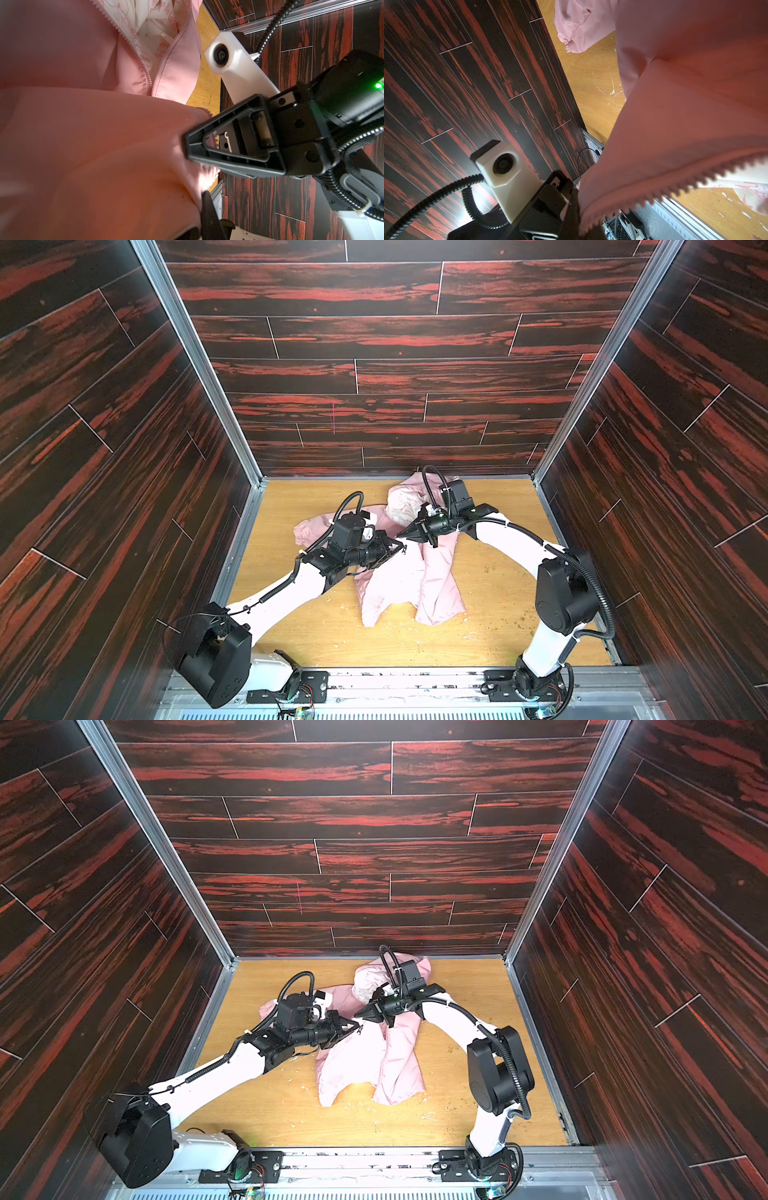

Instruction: Zip up the jacket

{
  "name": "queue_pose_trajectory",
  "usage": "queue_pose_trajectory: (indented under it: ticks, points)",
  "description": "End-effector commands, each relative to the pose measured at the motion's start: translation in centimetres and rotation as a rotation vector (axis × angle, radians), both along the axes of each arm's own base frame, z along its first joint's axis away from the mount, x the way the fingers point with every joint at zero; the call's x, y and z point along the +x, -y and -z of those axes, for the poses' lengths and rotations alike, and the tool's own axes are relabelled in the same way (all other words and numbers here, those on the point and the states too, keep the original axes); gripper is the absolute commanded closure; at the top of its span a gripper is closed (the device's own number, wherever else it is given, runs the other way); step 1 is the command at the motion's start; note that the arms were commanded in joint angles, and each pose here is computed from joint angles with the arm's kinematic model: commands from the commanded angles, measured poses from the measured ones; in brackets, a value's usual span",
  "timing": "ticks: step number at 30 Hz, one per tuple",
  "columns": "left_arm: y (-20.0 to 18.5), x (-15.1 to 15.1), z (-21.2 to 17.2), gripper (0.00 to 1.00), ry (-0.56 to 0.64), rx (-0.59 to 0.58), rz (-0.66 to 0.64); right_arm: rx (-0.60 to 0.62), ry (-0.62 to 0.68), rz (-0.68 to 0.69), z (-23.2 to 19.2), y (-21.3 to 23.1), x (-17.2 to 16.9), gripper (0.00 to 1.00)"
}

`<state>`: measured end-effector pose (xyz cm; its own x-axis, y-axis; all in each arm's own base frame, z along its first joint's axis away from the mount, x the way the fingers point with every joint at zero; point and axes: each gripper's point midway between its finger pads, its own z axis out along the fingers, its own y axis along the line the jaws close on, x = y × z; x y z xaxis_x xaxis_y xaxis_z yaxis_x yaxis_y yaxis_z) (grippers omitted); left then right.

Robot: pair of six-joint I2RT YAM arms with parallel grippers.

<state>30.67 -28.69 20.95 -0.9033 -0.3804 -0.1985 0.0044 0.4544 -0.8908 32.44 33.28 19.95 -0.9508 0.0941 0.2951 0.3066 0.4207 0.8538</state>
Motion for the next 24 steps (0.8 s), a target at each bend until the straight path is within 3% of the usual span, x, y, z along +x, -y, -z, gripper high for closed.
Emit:
queue_pose_trajectory:
  ticks: [1, 3, 8, 11, 13, 16, 19, 24]
  points:
    - [0.0, 0.7, -1.8, 1.0, 0.048, -0.026, -0.004, 0.021, 0.055, -0.002, -2.5, 0.5, 0.0, 1.0]
    - [-0.1, 0.9, -1.6, 1.0, 0.043, -0.024, -0.008, 0.005, 0.062, 0.003, -2.2, 0.9, 0.1, 0.9]
    - [-1.2, 1.7, -1.2, 1.0, 0.032, -0.024, -0.03, -0.09, 0.099, 0.071, -1.1, 3.7, 0.4, 0.43]
    - [-1.9, 2.0, -0.3, 1.0, 0.006, -0.004, -0.04, -0.173, 0.144, 0.11, -0.1, 5.8, -0.1, 0.2]
    - [-2.1, 2.1, 0.7, 1.0, -0.019, 0.004, -0.04, -0.213, 0.166, 0.123, 0.4, 6.7, -0.8, 0.1]
    - [-2.1, 2.2, 2.3, 1.0, -0.061, 0.014, -0.028, -0.246, 0.164, 0.165, 1.7, 8.1, -2.3, 0.01]
    - [-2.2, 2.3, 3.6, 1.0, -0.093, 0.029, -0.017, -0.273, 0.113, 0.217, 3.4, 9.4, -4.4, 0.02]
    - [-2.5, 2.5, 4.7, 1.0, -0.108, 0.062, -0.011, -0.332, 0.028, 0.265, 6.3, 10.1, -8.8, 0.22]
